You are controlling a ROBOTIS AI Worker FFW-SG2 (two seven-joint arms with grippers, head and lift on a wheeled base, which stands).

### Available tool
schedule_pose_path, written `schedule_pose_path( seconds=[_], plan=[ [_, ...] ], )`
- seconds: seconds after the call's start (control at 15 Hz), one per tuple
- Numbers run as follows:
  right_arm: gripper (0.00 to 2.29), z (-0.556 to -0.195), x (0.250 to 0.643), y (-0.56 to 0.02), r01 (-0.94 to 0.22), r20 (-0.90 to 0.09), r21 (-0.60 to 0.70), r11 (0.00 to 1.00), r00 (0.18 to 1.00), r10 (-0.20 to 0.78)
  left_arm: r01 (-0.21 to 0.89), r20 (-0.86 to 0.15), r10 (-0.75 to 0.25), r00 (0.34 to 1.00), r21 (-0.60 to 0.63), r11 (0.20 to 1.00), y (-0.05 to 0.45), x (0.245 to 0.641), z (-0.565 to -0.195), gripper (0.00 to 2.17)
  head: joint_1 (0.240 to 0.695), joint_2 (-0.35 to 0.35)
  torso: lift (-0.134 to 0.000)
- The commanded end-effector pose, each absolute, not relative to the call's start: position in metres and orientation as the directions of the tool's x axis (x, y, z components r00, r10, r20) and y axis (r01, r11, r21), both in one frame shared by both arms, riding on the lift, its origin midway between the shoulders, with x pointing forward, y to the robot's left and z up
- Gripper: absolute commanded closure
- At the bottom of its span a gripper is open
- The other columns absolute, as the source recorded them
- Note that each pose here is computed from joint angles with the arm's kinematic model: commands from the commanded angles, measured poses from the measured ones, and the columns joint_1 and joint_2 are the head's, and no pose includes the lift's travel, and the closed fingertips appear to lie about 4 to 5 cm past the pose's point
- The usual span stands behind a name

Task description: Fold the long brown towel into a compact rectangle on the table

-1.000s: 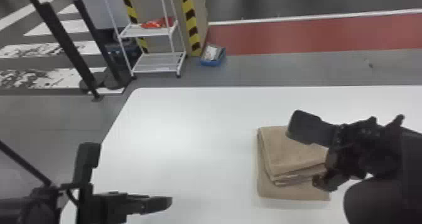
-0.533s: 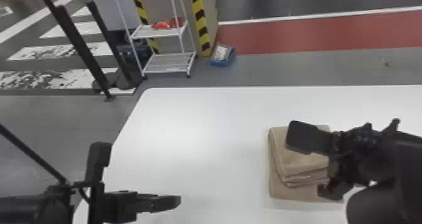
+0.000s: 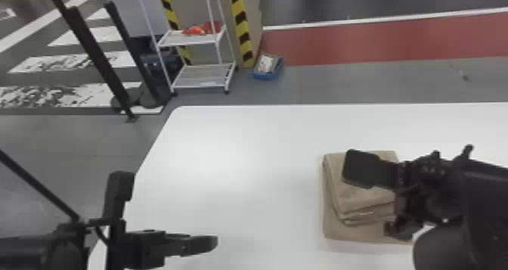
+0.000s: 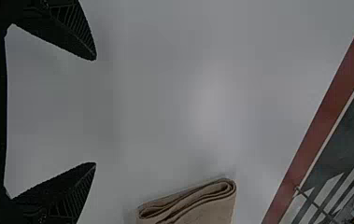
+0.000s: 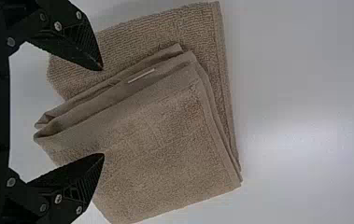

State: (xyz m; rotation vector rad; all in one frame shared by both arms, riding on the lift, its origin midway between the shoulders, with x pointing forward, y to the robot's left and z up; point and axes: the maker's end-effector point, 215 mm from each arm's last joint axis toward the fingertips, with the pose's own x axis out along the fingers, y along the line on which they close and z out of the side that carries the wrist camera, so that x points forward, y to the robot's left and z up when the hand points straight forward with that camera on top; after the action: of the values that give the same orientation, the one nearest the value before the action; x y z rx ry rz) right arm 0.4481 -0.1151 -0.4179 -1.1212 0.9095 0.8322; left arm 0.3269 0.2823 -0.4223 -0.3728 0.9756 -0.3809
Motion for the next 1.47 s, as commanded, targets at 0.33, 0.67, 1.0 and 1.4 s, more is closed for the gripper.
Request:
schedule_pose_path(
  seconds=[0.33, 0.67, 1.0, 1.4],
  plan=[
    [0.35, -0.421, 0.450, -0.111, -0.901, -0.915, -0.364, 0.235, 0.393, 0.092, 0.137, -0.724, -0.471, 0.504, -0.471, 0.871, 0.284, 0.325, -0.423, 0.08, 0.695, 0.249, -0.124],
    [0.47, -0.425, 0.451, -0.111, -0.901, -0.917, -0.362, 0.239, 0.390, 0.082, 0.135, -0.723, -0.472, 0.505, -0.473, 0.870, 0.285, 0.325, -0.423, 0.08, 0.695, 0.248, -0.124],
    [0.66, -0.419, 0.453, -0.101, -0.900, -0.913, -0.362, 0.243, 0.395, 0.103, 0.139, -0.720, -0.474, 0.506, -0.475, 0.869, 0.284, 0.325, -0.421, 0.08, 0.695, 0.254, -0.124],
    [1.15, -0.418, 0.455, -0.095, -0.907, -0.912, -0.362, 0.213, 0.392, 0.118, 0.148, -0.715, -0.477, 0.511, -0.474, 0.868, 0.282, 0.326, -0.417, 0.08, 0.695, 0.263, -0.124]
  ],
)
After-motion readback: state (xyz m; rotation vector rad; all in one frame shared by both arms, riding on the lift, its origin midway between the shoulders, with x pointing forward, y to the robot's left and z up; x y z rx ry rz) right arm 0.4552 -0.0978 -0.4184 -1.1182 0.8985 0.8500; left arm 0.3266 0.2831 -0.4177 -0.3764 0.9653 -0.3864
